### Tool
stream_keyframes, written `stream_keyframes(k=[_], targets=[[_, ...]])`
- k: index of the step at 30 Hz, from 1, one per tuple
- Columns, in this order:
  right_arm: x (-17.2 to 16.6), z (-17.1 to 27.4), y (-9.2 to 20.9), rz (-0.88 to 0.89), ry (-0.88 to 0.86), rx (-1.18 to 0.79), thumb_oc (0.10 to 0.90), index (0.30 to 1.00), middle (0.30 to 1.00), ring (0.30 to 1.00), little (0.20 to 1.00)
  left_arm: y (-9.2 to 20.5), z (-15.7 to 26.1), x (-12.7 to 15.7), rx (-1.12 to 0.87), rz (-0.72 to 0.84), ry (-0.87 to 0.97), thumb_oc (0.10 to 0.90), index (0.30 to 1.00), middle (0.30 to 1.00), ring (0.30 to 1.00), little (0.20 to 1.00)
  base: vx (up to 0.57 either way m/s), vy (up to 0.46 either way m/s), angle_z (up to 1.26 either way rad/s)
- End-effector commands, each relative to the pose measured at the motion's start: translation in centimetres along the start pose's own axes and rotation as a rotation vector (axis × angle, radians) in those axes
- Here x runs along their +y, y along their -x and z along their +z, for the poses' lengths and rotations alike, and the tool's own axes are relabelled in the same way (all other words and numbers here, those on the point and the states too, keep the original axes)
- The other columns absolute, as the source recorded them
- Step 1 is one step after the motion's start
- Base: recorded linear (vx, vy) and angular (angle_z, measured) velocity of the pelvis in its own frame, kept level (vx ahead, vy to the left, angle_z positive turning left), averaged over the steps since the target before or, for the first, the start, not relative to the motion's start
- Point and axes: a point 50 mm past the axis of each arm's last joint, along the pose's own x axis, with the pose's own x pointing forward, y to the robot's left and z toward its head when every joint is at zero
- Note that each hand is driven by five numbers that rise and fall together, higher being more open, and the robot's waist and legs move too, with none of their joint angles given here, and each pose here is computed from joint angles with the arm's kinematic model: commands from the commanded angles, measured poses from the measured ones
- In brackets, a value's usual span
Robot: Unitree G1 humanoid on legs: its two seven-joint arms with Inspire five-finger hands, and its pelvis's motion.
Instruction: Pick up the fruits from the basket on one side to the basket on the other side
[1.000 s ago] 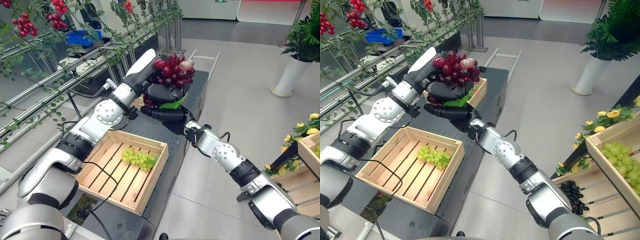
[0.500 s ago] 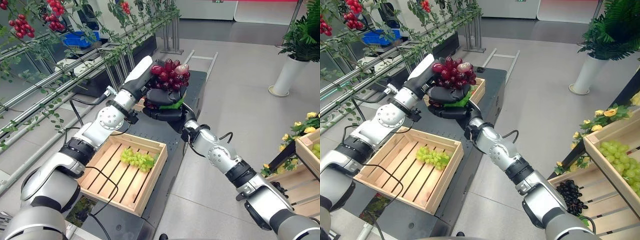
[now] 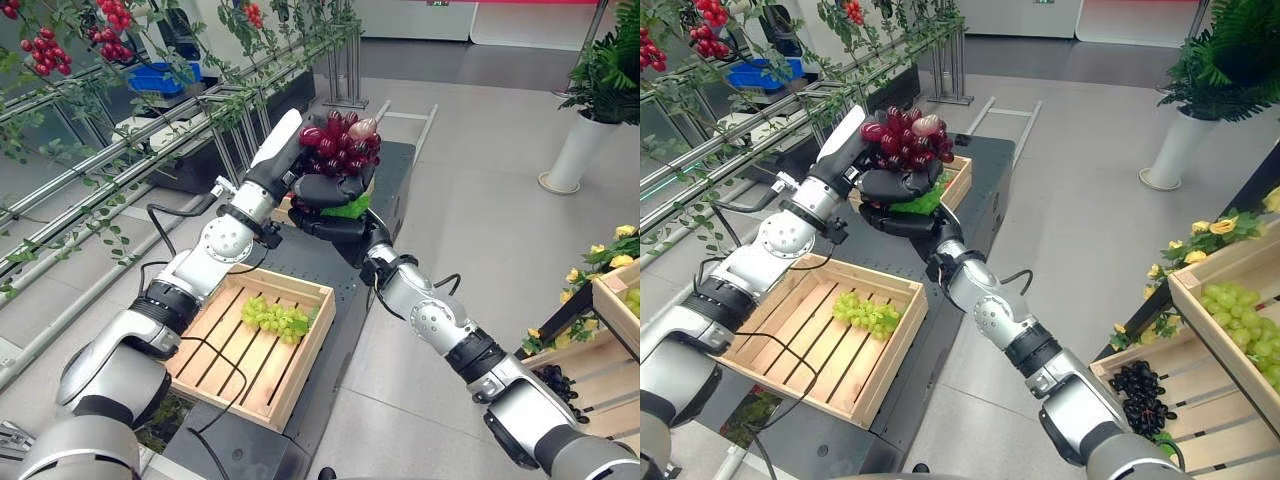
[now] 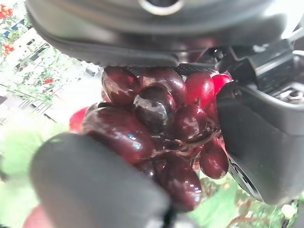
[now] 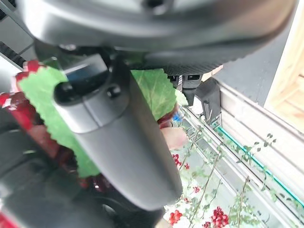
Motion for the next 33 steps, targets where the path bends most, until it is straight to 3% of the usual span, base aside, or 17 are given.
stream_keyframes(k=[1,13,14,15,33], targets=[[4.0,9.5,-0.4,0.191,-0.206,-0.497,0.4,0.3,0.3,0.3,0.3,-0.6,-0.2,2.6,-0.013,0.124,0.006,0.4,0.3,0.3,0.3,0.3,0.0,0.0,0.0],[3.6,9.8,-0.4,0.167,-0.204,-0.52,0.4,0.3,0.3,0.3,0.3,-0.5,-0.9,2.7,0.026,0.131,-0.023,0.4,0.3,0.3,0.3,0.3,0.0,0.0,0.0],[3.6,9.9,-0.4,0.165,-0.202,-0.522,0.4,0.3,0.3,0.3,0.3,-0.5,-1.0,2.8,0.037,0.132,-0.023,0.573,0.559,0.559,0.559,0.559,0.0,0.0,0.0],[3.5,9.9,-0.4,0.162,-0.196,-0.526,0.4,0.3,0.3,0.3,0.3,-0.3,-1.4,2.8,0.064,0.13,-0.025,0.8,0.9,0.9,0.9,0.9,0.0,0.0,0.0],[2.7,10.4,0.1,0.124,-0.129,-0.56,0.4,0.3,0.3,0.3,0.3,1.7,-4.2,4.2,0.208,0.193,-0.075,0.8,0.9,0.9,0.9,0.9,0.0,0.0,0.0]])
